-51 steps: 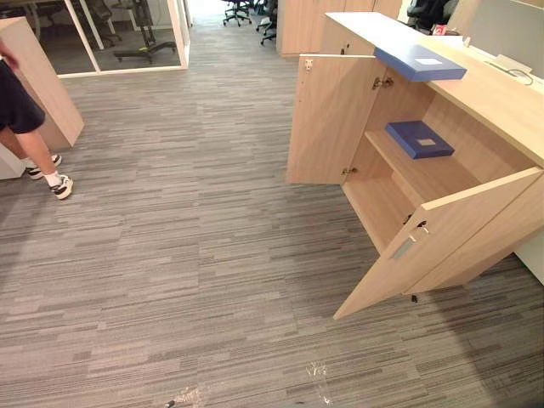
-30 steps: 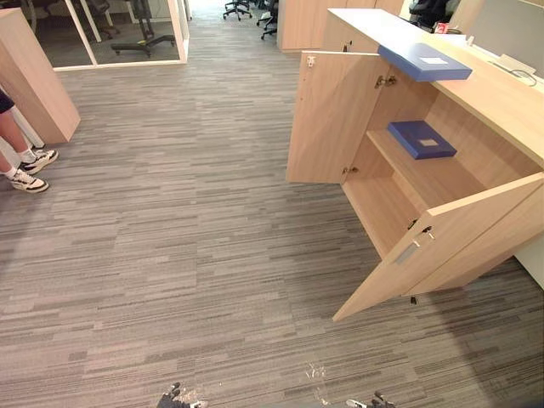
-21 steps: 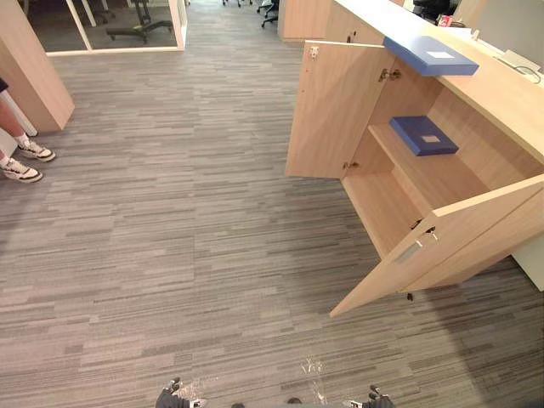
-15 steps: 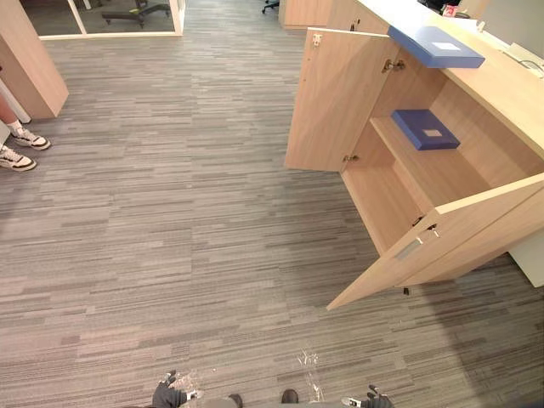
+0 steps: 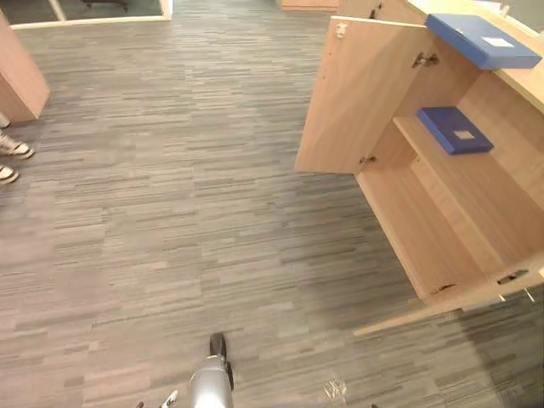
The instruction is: Walk over to the cabinet, pick up the folder, carry it to the office cabinet, place the folder inside the office cabinet, then close the office cabinet door
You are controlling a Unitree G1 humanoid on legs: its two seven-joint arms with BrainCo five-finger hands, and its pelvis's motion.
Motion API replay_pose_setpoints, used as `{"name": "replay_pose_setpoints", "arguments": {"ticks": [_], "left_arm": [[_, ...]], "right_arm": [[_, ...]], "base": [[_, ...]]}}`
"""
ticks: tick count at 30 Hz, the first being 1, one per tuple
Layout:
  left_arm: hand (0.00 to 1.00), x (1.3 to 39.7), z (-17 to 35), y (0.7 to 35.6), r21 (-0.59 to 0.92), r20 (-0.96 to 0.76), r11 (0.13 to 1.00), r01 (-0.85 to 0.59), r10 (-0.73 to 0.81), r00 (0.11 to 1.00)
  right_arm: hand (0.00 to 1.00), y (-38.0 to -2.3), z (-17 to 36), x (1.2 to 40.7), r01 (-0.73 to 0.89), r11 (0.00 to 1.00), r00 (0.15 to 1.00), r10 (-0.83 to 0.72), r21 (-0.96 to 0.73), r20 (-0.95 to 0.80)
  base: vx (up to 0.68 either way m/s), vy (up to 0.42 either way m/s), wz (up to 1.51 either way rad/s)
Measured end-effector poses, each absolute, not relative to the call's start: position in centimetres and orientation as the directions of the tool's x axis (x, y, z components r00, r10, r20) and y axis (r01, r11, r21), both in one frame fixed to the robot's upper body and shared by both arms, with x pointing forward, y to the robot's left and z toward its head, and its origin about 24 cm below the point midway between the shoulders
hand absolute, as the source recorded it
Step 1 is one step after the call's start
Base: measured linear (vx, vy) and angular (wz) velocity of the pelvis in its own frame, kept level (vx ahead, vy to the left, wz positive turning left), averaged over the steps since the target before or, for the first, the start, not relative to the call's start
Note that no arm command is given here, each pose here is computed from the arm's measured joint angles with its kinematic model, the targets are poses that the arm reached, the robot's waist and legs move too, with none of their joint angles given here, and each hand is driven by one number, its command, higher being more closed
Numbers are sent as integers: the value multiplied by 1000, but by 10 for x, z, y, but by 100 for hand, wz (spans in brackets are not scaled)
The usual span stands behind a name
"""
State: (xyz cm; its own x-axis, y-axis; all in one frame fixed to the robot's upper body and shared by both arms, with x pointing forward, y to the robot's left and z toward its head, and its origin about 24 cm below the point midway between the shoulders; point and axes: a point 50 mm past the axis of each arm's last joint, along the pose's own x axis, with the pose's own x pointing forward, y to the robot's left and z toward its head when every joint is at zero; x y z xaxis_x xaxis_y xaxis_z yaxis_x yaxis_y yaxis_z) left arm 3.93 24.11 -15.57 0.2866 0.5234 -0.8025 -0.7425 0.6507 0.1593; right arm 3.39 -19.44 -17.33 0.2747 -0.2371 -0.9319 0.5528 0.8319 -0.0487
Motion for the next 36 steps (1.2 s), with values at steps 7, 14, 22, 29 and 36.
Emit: {"name": "replay_pose_setpoints", "arguments": {"ticks": [7,14,22,29,36], "left_arm": [[0,79,-146,249,161,-748,764,-625,507,428],[0,129,-139,210,96,-701,884,-457,386,599],[0,89,-157,199,73,-806,859,-506,349,478],[0,66,-158,214,36,-819,705,-708,426,383],[0,58,-158,217,40,-821,670,-742,445,358]], "right_arm": [[0,-199,-168,61,507,862,363,-230,-16,-903],[0,-188,-155,127,441,897,496,-215,30,-841],[0,-202,-166,90,615,788,350,-273,0,-896],[0,-206,-168,79,628,778,309,-280,-26,-909],[0,-200,-168,87,594,804,306,-255,-26,-917]], "base": [[541,358,-12],[332,-43,-9],[350,-222,-47],[442,-45,-107],[387,172,-125]]}}
